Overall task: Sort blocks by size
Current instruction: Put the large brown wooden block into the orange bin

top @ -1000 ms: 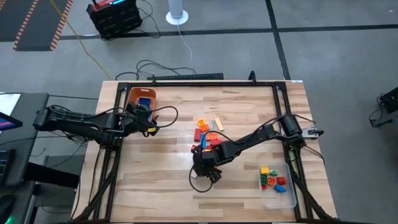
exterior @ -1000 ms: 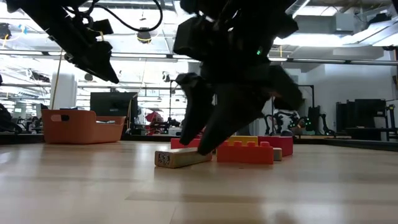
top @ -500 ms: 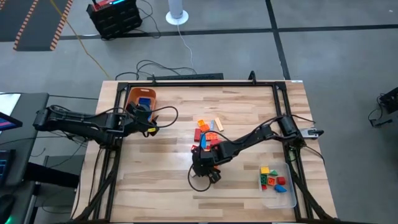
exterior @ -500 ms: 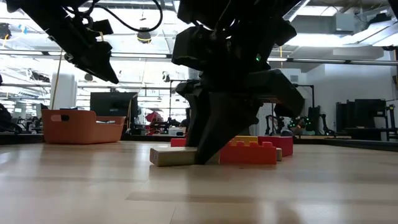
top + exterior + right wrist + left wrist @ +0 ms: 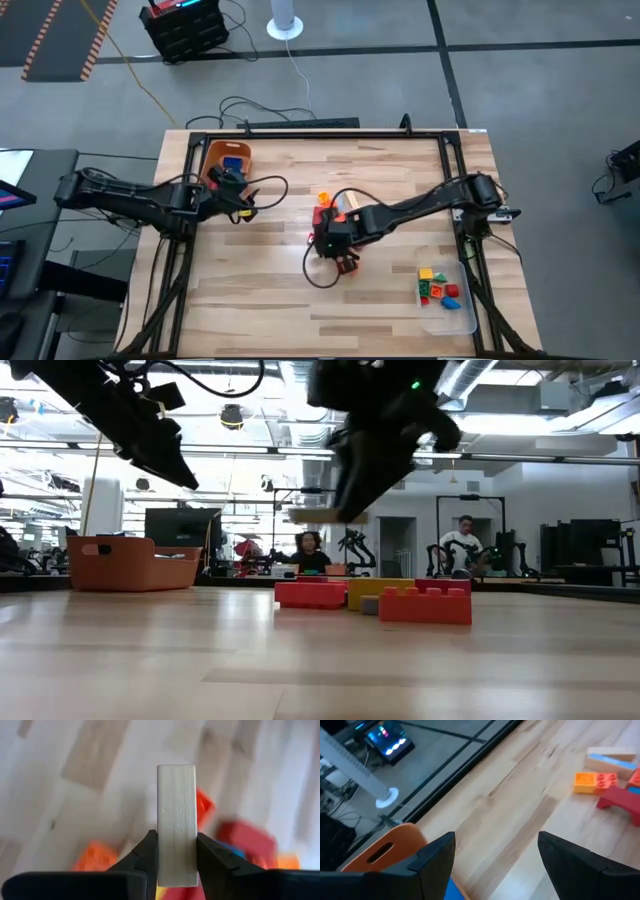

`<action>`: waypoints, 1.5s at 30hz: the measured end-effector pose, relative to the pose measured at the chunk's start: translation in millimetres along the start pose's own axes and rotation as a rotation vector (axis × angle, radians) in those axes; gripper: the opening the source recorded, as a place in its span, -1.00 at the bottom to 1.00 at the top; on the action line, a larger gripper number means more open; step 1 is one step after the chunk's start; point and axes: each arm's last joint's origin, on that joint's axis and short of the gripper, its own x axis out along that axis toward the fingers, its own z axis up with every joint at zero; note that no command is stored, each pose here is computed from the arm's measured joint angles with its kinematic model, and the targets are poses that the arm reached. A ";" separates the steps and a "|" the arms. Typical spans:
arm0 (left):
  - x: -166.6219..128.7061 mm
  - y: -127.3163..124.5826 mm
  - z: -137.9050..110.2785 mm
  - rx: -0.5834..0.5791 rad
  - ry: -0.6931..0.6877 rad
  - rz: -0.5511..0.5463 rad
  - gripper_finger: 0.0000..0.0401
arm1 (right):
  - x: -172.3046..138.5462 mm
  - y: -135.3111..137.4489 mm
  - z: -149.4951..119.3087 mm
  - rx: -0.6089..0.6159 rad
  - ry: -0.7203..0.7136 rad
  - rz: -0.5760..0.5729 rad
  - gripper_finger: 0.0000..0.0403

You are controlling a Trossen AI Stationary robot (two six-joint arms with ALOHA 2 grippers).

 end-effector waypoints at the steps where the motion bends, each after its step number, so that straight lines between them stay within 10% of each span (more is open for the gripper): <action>1: 0.1 -1.6 -0.1 -0.003 -0.011 -0.012 0.38 | -6.8 -0.4 -2.9 0.023 0.024 0.002 -0.35; 13: 12.6 -26.3 6.1 0.012 -0.053 -0.223 0.38 | -39.5 40.4 -43.4 0.205 0.210 0.017 -0.34; 27: 52.7 -121.0 4.4 0.268 -0.216 -0.621 0.38 | -39.8 33.3 -37.0 0.361 -0.194 -0.220 -0.34; 45: 58.9 -155.1 33.8 0.288 -0.276 -0.653 0.35 | -40.3 12.6 -26.3 0.326 -0.313 -0.263 -0.34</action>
